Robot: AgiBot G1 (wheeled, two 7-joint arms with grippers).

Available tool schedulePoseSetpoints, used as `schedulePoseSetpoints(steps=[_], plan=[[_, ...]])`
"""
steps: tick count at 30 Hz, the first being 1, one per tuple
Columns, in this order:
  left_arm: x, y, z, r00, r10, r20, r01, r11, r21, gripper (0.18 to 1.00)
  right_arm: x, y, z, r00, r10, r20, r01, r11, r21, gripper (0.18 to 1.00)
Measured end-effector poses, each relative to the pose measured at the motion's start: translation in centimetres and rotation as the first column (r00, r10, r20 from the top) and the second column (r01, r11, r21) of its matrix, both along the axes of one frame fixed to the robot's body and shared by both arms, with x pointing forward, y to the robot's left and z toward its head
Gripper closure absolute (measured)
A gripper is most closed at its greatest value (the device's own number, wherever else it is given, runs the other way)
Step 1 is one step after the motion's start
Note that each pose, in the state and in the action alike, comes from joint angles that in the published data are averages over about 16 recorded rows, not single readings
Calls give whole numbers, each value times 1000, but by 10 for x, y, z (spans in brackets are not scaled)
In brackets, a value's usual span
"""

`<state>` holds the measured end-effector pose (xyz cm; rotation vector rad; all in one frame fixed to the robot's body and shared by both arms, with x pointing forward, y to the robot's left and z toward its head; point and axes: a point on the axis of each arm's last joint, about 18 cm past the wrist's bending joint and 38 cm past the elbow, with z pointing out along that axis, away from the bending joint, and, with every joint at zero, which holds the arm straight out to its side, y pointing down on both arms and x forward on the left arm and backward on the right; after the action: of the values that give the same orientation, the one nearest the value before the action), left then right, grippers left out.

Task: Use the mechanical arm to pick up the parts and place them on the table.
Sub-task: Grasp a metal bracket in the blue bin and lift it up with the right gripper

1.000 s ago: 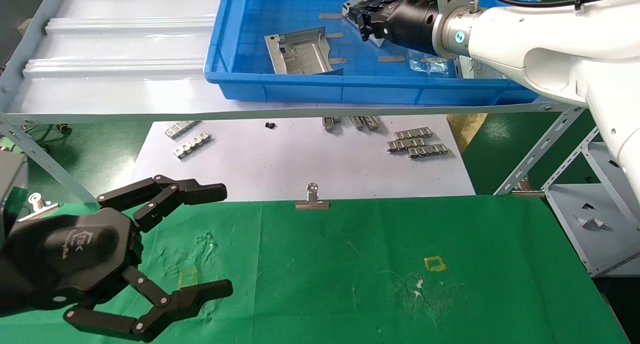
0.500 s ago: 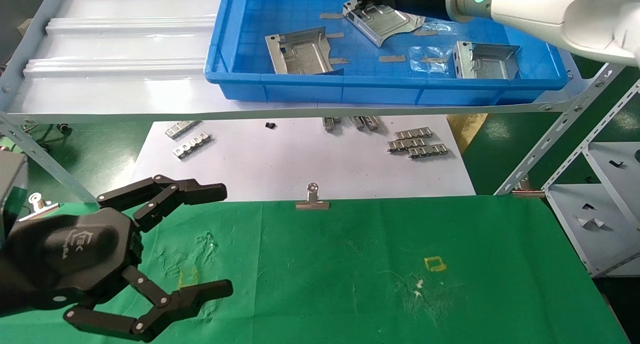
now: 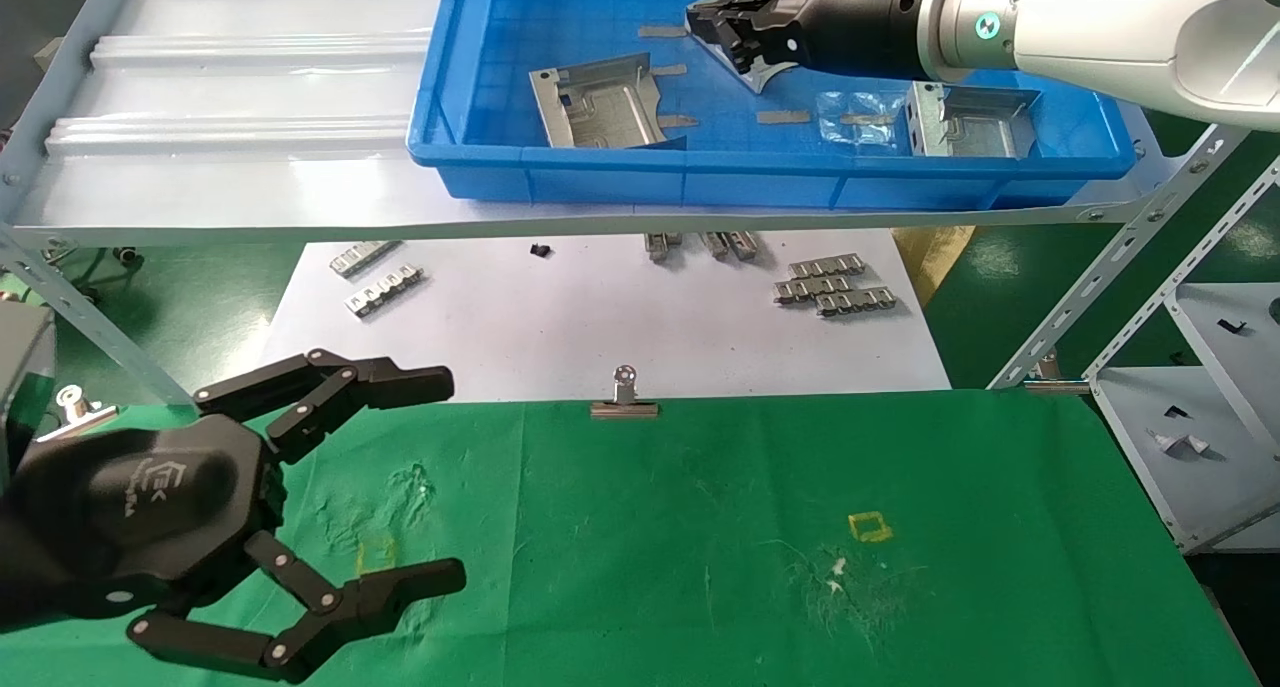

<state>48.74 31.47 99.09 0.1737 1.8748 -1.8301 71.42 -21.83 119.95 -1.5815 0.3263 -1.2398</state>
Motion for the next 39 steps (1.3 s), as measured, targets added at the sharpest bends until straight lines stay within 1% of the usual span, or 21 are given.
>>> schedulePoseSetpoints(steps=[4, 10, 20, 26, 28, 34, 39], plan=[[0, 0, 0, 1000, 0, 0, 0, 1000, 0, 184, 4, 1, -3, 1000, -17, -2, 17, 1000, -3, 950], [0, 0, 0, 1000, 0, 0, 0, 1000, 0, 184, 10, 2, -7, 999, -40, 1, 40, 999, 10, 886], [0, 0, 0, 1000, 0, 0, 0, 1000, 0, 184, 20, 4, -15, 997, -75, 8, 75, 996, 47, 729], [0, 0, 0, 1000, 0, 0, 0, 1000, 0, 184, 25, 6, -19, 996, -90, 8, 90, 994, 60, 686], [0, 0, 0, 1000, 0, 0, 0, 1000, 0, 184, 26, 7, -20, 996, -93, 8, 92, 994, 63, 689], [0, 0, 0, 1000, 0, 0, 0, 1000, 0, 184, 28, 11, -24, 995, -96, 4, 96, 993, 63, 734], [0, 0, 0, 1000, 0, 0, 0, 1000, 0, 184, 28, 14, -27, 996, -94, 0, 94, 994, 60, 803]])
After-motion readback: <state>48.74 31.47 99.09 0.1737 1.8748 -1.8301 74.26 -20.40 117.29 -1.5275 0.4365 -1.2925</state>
